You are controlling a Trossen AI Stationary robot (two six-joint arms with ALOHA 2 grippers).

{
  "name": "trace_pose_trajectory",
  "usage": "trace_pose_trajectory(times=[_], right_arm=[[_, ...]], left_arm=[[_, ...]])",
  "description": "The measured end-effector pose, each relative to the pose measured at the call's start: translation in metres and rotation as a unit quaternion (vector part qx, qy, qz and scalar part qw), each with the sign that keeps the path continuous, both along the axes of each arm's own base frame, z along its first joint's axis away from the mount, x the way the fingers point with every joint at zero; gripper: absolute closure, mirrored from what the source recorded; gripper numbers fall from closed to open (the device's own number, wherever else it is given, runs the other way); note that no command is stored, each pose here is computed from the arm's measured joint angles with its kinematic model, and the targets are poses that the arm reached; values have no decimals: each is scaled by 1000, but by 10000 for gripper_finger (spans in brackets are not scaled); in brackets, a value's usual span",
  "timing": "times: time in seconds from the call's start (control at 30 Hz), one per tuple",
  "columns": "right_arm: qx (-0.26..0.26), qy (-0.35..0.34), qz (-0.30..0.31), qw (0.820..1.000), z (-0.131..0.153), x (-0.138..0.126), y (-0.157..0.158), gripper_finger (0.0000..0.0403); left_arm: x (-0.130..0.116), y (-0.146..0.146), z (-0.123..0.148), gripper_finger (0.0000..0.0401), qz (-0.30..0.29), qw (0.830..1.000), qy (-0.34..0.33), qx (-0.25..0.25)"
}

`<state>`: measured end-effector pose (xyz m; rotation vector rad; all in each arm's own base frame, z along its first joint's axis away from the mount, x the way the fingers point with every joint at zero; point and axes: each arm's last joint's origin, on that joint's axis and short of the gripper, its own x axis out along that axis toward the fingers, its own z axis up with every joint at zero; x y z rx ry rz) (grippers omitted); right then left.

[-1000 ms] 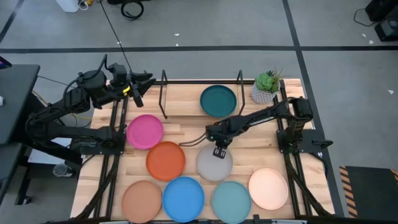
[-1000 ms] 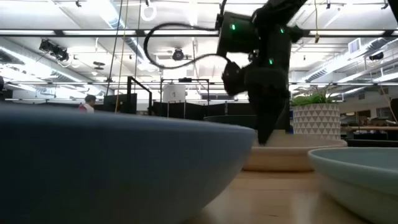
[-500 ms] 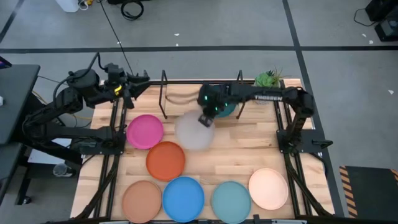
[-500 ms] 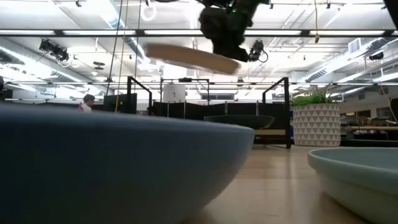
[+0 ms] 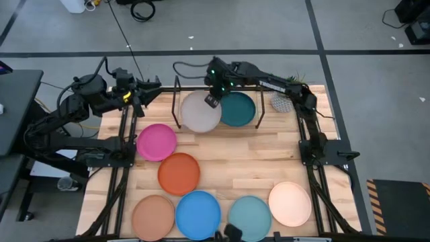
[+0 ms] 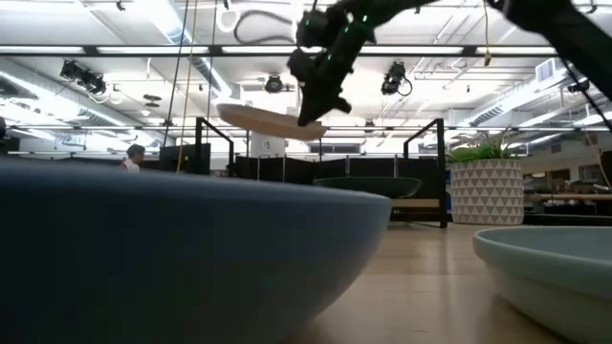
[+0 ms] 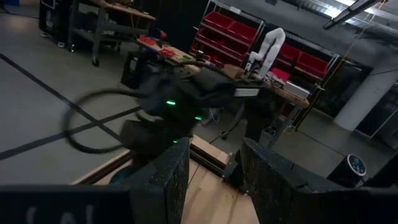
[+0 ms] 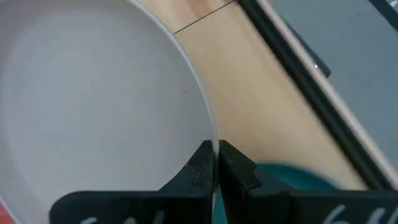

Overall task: Place and stack plates onto a shelf
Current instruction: Put the gray plate on the shelf

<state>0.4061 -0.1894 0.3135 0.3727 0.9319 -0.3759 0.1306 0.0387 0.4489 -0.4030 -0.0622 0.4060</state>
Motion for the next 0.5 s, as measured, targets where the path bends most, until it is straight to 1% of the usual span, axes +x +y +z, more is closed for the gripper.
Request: trace_pose_trajectory(times=[0.17, 0.27, 0.37, 0.5], right_arm=[[-14, 2, 6, 1000, -17, 6, -39, 386], [-11, -20, 23, 999, -25, 11, -57, 386], [-24, -36, 41, 998, -32, 16, -67, 384], [-38, -33, 80, 996, -49, 23, -72, 384]], left_arm=[[0, 0, 1, 248, 3, 1000, -2, 5], [1, 1, -1, 248, 6, 1000, 6, 5], [1, 1, -1, 248, 18, 1000, 12, 15], [0, 2, -1, 248, 42, 999, 12, 15]])
